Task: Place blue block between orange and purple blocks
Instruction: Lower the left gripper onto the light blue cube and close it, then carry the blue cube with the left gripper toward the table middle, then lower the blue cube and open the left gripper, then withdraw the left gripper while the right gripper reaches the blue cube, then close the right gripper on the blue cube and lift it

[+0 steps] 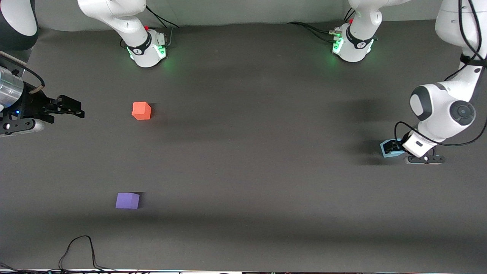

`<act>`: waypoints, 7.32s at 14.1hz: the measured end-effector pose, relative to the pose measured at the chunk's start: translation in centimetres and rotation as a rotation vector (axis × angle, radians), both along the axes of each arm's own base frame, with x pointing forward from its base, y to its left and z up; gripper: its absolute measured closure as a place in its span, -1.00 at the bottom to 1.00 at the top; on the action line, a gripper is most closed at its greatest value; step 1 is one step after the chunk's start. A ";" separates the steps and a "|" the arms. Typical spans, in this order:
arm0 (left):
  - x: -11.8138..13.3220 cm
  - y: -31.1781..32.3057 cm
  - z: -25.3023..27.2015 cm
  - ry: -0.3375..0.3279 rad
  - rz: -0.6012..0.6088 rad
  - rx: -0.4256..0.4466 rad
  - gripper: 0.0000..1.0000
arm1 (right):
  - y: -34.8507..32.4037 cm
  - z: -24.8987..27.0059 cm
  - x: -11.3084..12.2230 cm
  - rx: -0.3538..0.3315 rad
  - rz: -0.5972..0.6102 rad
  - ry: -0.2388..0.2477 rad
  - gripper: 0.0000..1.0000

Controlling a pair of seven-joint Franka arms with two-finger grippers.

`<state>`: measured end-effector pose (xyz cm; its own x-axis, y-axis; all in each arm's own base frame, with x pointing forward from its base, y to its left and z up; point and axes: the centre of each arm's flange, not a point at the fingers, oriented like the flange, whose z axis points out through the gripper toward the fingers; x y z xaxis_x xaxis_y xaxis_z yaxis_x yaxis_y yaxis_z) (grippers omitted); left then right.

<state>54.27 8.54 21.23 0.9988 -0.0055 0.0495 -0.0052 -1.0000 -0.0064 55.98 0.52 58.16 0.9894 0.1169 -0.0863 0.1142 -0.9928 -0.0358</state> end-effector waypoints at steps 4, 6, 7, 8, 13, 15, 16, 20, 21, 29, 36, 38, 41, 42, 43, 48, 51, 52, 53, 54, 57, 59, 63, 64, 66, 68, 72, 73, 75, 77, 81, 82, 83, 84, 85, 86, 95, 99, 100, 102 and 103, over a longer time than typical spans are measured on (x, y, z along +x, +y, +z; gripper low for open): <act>-1.1 0.6 -1.7 0.011 0.013 -0.001 -0.97 | 0.0 0.0 0.0 0.000 0.000 0.000 -1.00; -1.1 0.6 -1.7 0.011 0.013 -0.001 -0.61 | 0.0 0.0 0.0 0.000 0.000 0.000 -1.00; -1.1 0.6 -1.7 0.011 0.013 -0.001 -0.39 | 0.0 0.0 0.0 0.000 0.000 0.000 -1.00; -1.1 0.6 -1.6 0.010 0.013 -0.001 -0.15 | 0.0 0.0 0.0 0.000 0.000 0.000 -1.00; 0.9 0.2 1.3 0.048 -0.001 -0.009 -0.11 | 0.0 0.0 0.0 0.000 0.000 0.001 -1.00; 3.8 -1.3 7.4 0.110 -0.038 -0.014 -0.11 | 0.0 0.0 0.0 0.000 0.003 0.000 -1.00; 4.8 -2.6 10.4 0.135 -0.053 -0.016 -0.11 | -0.1 0.0 0.0 0.000 0.004 0.001 -1.00; 7.0 -13.9 19.5 0.177 -0.013 0.002 -0.11 | -0.2 0.0 0.0 0.001 0.003 0.001 -1.00; 7.1 -17.8 20.4 0.167 0.017 0.008 -0.11 | -0.2 0.0 0.0 0.000 0.003 0.001 -1.00; 1.1 -53.6 15.0 0.111 0.151 0.023 -0.07 | -0.3 -0.3 0.0 0.001 0.002 0.007 -1.00; -5.4 -65.9 3.0 0.009 0.105 -0.004 -0.07 | -0.3 -0.5 -0.1 0.001 0.002 0.012 -1.00; -5.8 -66.2 0.3 0.001 0.091 0.010 -0.07 | -0.3 -0.5 -0.1 0.001 0.002 0.012 -1.00; -5.6 -66.2 -0.9 -0.008 0.087 0.010 -0.07 | -0.3 -0.6 -0.1 0.001 0.002 0.012 -1.00; -5.5 -66.3 -0.7 -0.011 0.087 0.008 -0.22 | -0.3 -0.6 -0.1 0.001 0.002 0.012 -1.00; -5.4 -66.3 -0.5 -0.013 0.087 0.006 -0.40 | -0.3 -0.6 -0.1 0.001 0.002 0.012 -1.00; -1.7 -63.4 4.3 0.016 0.131 0.016 -1.00 | 0.0 -0.7 -0.1 0.002 0.008 0.017 -1.00; 4.5 -54.9 15.3 0.119 0.137 -0.072 -1.00 | 2.6 -0.9 -0.1 0.008 0.052 0.019 -1.00; 6.2 -50.6 19.5 0.142 0.134 -0.097 -1.00 | 4.1 -0.9 -0.2 0.013 0.071 0.020 -1.00; 7.6 -46.0 23.3 0.160 0.135 -0.110 -1.00 | 6.0 -0.9 -0.4 0.026 0.074 0.020 -1.00; 8.4 -41.8 26.4 0.169 0.135 -0.115 -1.00 | 8.0 -0.9 -0.6 0.043 0.060 0.022 -1.00; 9.4 -31.4 31.3 0.210 0.084 -0.111 -1.00 | 15.6 -1.0 -1.3 0.055 -0.004 0.025 -1.00; 10.2 -24.6 32.3 0.223 0.037 -0.119 -1.00 | 22.3 -1.4 -1.8 0.044 -0.057 0.018 -1.00; 10.5 -12.0 32.2 0.221 -0.047 -0.111 -1.00 | 36.5 -3.0 -4.4 0.091 -0.159 0.027 -1.00; 10.1 -9.9 32.5 0.209 -0.056 -0.102 -1.00 | 39.1 -3.3 -4.8 0.100 -0.172 0.034 -1.00; 9.0 -7.5 33.7 0.164 -0.055 -0.074 -1.00 | 42.6 -4.2 -5.2 0.098 -0.173 0.034 -1.00; 7.3 -7.3 35.2 0.126 -0.058 -0.044 -1.00 | 43.7 -5.7 -5.1 0.087 -0.159 0.041 -1.00; 4.2 -7.5 37.6 0.095 -0.063 -0.012 -1.00 | 45.7 -12.3 -5.9 0.053 -0.125 0.009 -1.00; 3.7 -7.6 38.0 0.090 -0.063 -0.011 -1.00 | 46.1 -14.9 -6.3 0.059 -0.117 -0.011 -1.00; 3.2 -7.8 38.6 0.081 -0.066 -0.009 -1.00 | 45.9 -20.7 -6.9 0.067 -0.076 -0.056 -1.00; 3.0 -8.5 39.1 0.072 -0.077 -0.007 -1.00 | 45.1 -26.2 -7.4 0.062 -0.042 -0.088 -1.00; 2.9 -9.7 39.4 0.068 -0.093 -0.002 -1.00 | 44.6 -33.3 -7.4 0.027 -0.009 -0.120 -1.00; 2.9 -9.9 39.6 0.065 -0.087 -0.002 -1.00 | 44.6 -34.6 -7.3 0.026 -0.008 -0.123 -1.00; 2.9 -10.0 39.7 0.065 -0.078 -0.002 -1.00 | 44.6 -35.7 -7.3 0.025 -0.008 -0.126 -1.00; 2.8 -10.2 39.8 0.064 -0.073 -0.002 -1.00 | 44.6 -36.7 -7.3 0.026 -0.008 -0.130 -1.00; 2.8 -10.2 39.9 0.063 -0.069 -0.002 -1.00 | 44.6 -37.4 -7.2 0.029 -0.009 -0.137 -1.00; 2.8 -10.3 39.9 0.063 -0.067 -0.002 -1.00 | 44.5 -38.1 -7.1 0.032 -0.011 -0.144 -1.00; 2.7 -10.9 40.0 0.068 -0.077 -0.002 -1.00 | 44.5 -39.1 -6.5 0.039 -0.028 -0.161 -0.12; 2.6 -10.9 39.9 0.073 -0.077 -0.002 -1.00 | 44.0 -37.2 -5.0 0.045 -0.050 -0.185 -0.09; 2.6 -10.9 39.9 0.074 -0.077 -0.002 -1.00 | 43.9 -35.5 -4.4 0.043 -0.056 -0.185 -0.09; 2.6 -10.9 39.9 0.075 -0.077 -0.002 -1.00 | 44.3 -30.0 -3.4 0.031 -0.061 -0.162 -0.09; 2.6 -10.9 39.8 0.077 -0.077 -0.002 -1.00 | 44.5 -26.3 -3.0 0.023 -0.062 -0.146 -0.09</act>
<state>56.85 -2.37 61.04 0.9962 -0.0825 -0.0268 -0.0825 -0.9966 -0.0007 53.02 44.99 31.83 0.9966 0.0552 0.0613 0.0580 -0.9973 -0.0459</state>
